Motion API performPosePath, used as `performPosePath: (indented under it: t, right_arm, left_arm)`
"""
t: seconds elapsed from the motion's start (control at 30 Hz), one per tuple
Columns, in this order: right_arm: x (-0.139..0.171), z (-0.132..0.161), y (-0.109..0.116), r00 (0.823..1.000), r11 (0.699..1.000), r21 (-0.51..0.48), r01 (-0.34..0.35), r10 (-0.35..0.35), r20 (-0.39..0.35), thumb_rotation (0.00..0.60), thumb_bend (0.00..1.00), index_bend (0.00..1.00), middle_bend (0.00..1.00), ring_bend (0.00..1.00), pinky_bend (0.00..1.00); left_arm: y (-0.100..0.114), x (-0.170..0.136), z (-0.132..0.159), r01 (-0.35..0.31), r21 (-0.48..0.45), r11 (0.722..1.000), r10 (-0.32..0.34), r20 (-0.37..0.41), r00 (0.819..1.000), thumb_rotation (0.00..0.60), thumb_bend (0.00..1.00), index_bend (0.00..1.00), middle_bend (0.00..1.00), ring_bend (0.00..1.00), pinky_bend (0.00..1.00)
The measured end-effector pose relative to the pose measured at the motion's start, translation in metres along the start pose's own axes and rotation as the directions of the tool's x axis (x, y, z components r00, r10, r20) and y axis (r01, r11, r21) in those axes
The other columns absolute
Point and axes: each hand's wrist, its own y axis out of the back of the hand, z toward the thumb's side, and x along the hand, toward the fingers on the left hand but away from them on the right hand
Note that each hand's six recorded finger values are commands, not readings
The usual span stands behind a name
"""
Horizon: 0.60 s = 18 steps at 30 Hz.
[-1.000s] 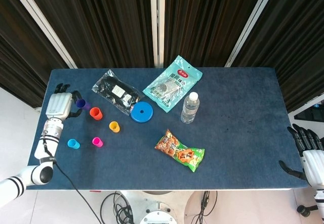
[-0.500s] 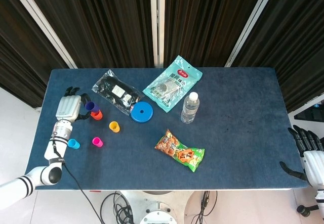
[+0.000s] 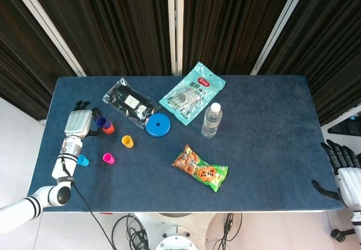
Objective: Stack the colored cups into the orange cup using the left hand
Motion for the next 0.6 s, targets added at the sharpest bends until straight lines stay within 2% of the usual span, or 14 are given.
performPosePath:
  t: [0.13, 0.23, 0.33, 0.5, 0.6]
  right_arm:
    - [0.0, -0.001, -0.002, 1.0, 1.0, -0.002, -0.005, 0.005, 0.005, 0.6, 0.16, 0.0, 0.0, 0.0, 0.0]
    - [0.0, -0.001, -0.002, 1.0, 1.0, -0.002, -0.004, 0.004, 0.005, 0.6, 0.16, 0.0, 0.0, 0.0, 0.0]
    - [0.0, -0.001, -0.001, 1.0, 1.0, -0.001, -0.001, 0.001, 0.007, 0.6, 0.16, 0.0, 0.0, 0.0, 0.0]
    - [0.0, -0.003, 0.001, 1.0, 1.0, -0.004, 0.002, -0.002, 0.009, 0.6, 0.17, 0.0, 0.0, 0.0, 0.0]
    - [-0.001, -0.003, 0.003, 1.0, 1.0, -0.002, 0.005, -0.005, 0.006, 0.6, 0.17, 0.0, 0.0, 0.0, 0.0]
  left_arm:
    - [-0.002, -0.001, 0.0, 0.017, 0.011, 1.0, -0.017, 0.009, 1.0, 0.6, 0.28, 0.35, 0.36, 0.1, 0.01]
    - [-0.004, -0.001, -0.001, 0.036, 0.014, 0.999, -0.036, 0.011, 0.999, 0.6, 0.26, 0.22, 0.27, 0.07, 0.0]
    - [-0.002, -0.001, 0.001, 0.032, 0.002, 0.999, -0.033, 0.015, 0.999, 0.6, 0.25, 0.15, 0.22, 0.05, 0.0]
    - [0.006, -0.006, 0.011, 0.016, -0.013, 1.0, -0.015, 0.057, 0.998, 0.6, 0.25, 0.19, 0.23, 0.0, 0.0]
    - [0.013, -0.015, 0.025, 0.014, 0.006, 1.0, -0.015, 0.122, 0.992, 0.6, 0.25, 0.21, 0.25, 0.0, 0.0]
